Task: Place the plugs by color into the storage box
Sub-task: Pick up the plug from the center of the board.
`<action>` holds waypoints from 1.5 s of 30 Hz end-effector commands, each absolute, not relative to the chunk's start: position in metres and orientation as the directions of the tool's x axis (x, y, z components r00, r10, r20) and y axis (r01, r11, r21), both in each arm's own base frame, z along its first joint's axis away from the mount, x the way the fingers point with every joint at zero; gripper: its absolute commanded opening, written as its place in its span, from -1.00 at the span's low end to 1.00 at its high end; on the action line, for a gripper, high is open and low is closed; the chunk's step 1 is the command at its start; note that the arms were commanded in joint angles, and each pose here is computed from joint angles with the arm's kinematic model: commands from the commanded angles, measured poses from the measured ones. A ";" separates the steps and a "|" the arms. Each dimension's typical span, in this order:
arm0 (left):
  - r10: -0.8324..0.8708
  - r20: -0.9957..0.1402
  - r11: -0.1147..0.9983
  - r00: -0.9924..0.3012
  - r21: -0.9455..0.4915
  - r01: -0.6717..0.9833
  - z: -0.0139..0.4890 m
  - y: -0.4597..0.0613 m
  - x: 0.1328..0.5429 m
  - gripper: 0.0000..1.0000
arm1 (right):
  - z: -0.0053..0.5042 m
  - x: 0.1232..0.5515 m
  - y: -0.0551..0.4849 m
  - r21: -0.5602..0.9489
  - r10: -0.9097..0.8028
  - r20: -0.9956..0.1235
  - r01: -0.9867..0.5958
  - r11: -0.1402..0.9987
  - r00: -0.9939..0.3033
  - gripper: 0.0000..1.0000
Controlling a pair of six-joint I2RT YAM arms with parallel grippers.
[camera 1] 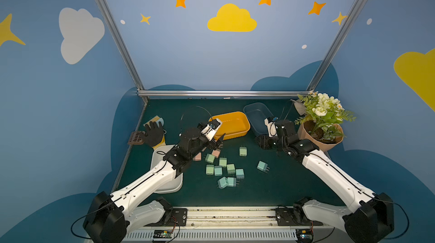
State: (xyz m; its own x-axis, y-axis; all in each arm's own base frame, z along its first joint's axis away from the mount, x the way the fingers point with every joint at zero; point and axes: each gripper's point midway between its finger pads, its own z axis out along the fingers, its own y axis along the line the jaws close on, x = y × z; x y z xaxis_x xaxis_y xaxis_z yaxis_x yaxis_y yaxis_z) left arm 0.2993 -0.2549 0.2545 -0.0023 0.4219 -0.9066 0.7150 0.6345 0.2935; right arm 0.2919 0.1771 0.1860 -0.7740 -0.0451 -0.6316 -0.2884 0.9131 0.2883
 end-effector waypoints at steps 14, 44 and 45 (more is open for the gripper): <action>0.602 -0.703 -0.062 0.379 0.432 0.900 0.140 -0.312 0.205 0.78 | 0.144 0.294 0.190 0.227 -0.095 -0.503 -0.238 0.944 -0.859 -0.16; 0.763 -0.550 -0.198 0.339 0.300 0.933 0.120 -0.292 0.170 0.67 | 0.069 0.302 0.244 0.169 -0.153 -0.225 -0.194 0.966 -0.962 0.22; 0.774 -0.542 -0.196 0.329 0.289 0.937 0.119 -0.288 0.170 0.67 | 0.068 0.302 0.245 0.167 -0.155 -0.223 -0.194 0.967 -0.962 0.23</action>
State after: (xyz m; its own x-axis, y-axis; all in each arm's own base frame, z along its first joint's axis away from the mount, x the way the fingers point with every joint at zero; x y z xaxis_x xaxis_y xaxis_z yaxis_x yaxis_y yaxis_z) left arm 0.1792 -0.2989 0.1194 0.3757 0.7520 -0.5416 0.9111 -0.1927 0.3644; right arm 0.3025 0.2419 0.0705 -0.9584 -0.1560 -0.2392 -0.2026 0.9617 0.1845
